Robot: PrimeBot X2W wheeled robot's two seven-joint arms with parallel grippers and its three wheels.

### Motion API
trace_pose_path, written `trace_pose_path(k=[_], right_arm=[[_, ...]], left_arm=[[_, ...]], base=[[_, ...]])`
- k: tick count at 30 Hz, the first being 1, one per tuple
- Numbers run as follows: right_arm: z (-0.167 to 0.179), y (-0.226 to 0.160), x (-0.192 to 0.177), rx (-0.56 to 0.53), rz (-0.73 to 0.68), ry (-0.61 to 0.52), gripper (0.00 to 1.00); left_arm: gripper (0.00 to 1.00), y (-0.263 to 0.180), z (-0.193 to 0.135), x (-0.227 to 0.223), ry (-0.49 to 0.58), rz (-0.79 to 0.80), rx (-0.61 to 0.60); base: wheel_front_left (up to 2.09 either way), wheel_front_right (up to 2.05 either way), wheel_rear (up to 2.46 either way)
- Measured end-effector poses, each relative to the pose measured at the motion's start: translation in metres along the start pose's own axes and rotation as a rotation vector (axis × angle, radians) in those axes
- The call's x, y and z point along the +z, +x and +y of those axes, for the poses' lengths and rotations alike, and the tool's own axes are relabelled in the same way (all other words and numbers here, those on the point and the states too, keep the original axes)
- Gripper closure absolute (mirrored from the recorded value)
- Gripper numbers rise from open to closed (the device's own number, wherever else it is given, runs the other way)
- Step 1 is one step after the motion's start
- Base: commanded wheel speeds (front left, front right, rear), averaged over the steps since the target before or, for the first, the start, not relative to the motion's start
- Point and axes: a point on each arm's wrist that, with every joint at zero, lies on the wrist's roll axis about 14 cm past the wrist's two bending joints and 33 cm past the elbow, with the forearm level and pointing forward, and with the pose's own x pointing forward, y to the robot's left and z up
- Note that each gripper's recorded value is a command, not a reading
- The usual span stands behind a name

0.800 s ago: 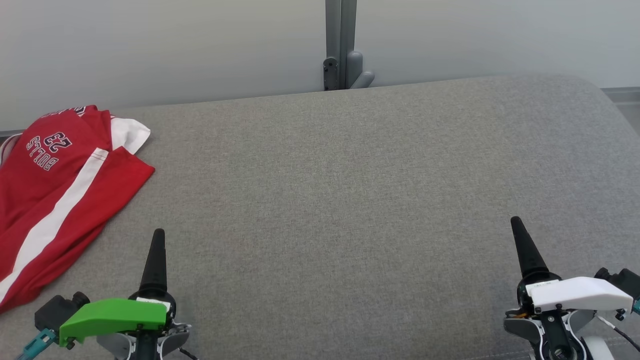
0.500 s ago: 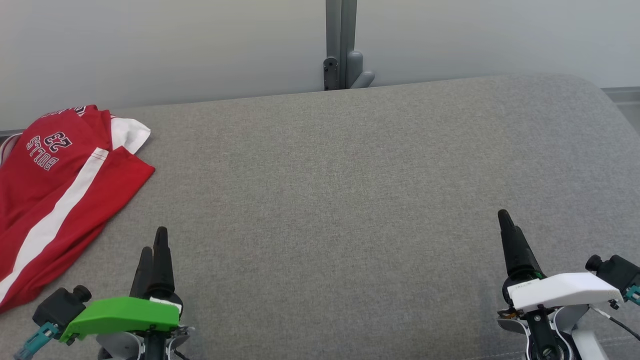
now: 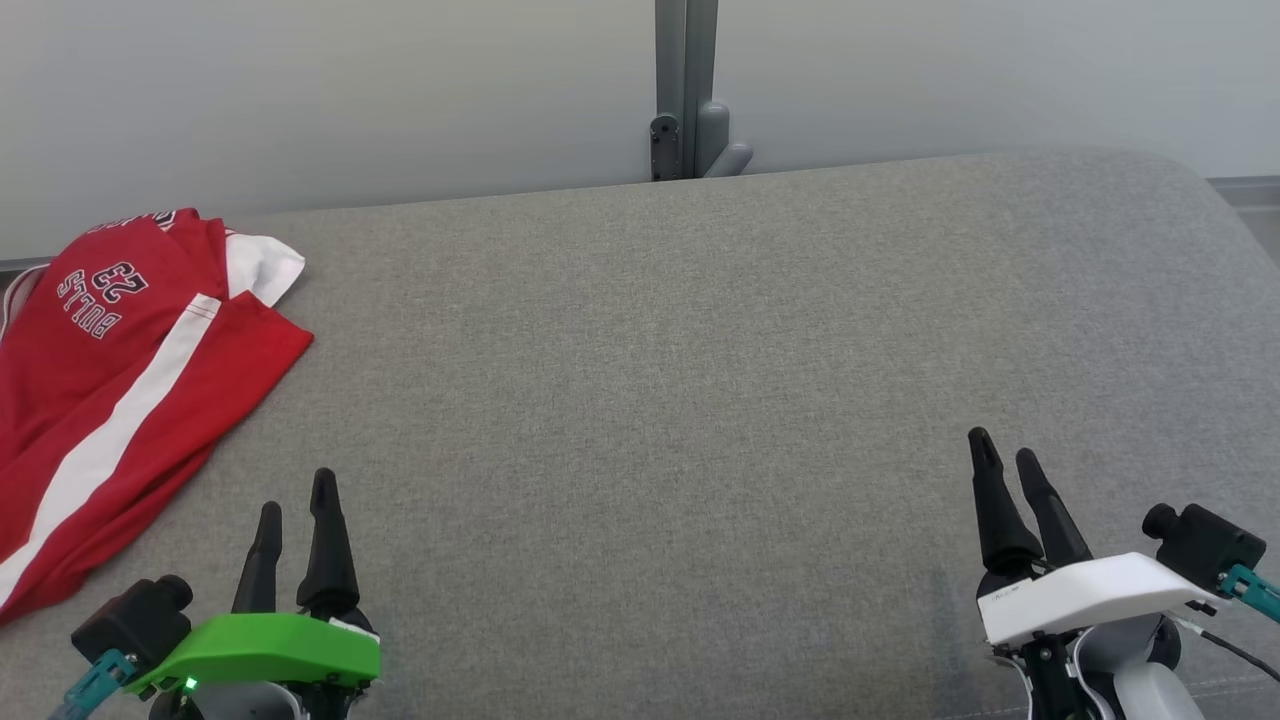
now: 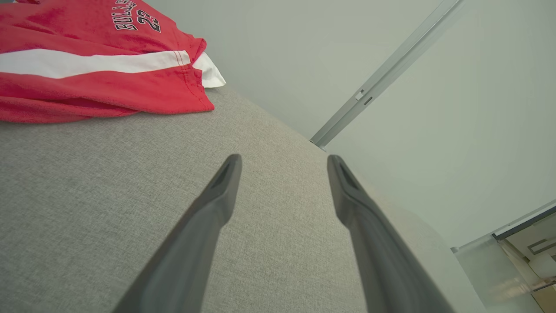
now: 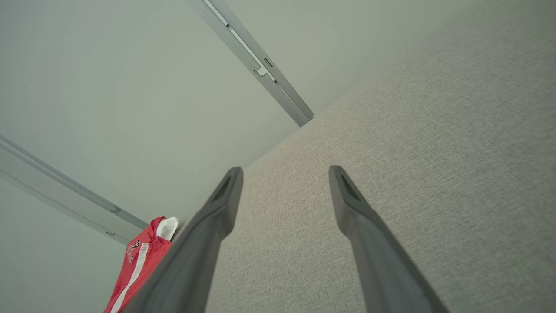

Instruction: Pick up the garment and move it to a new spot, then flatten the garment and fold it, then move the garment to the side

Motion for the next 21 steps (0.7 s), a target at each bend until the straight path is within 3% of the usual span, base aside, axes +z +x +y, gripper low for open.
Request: trace_pose_path(k=[21], right_arm=[[0.019,-0.001,-0.011,0.083,0.016,-0.269,0.0]], left_arm=[[0.0,-0.007,-0.006,-0.002,0.259,-0.029,-0.039]], base=[[0.0,0.0,0.0]])
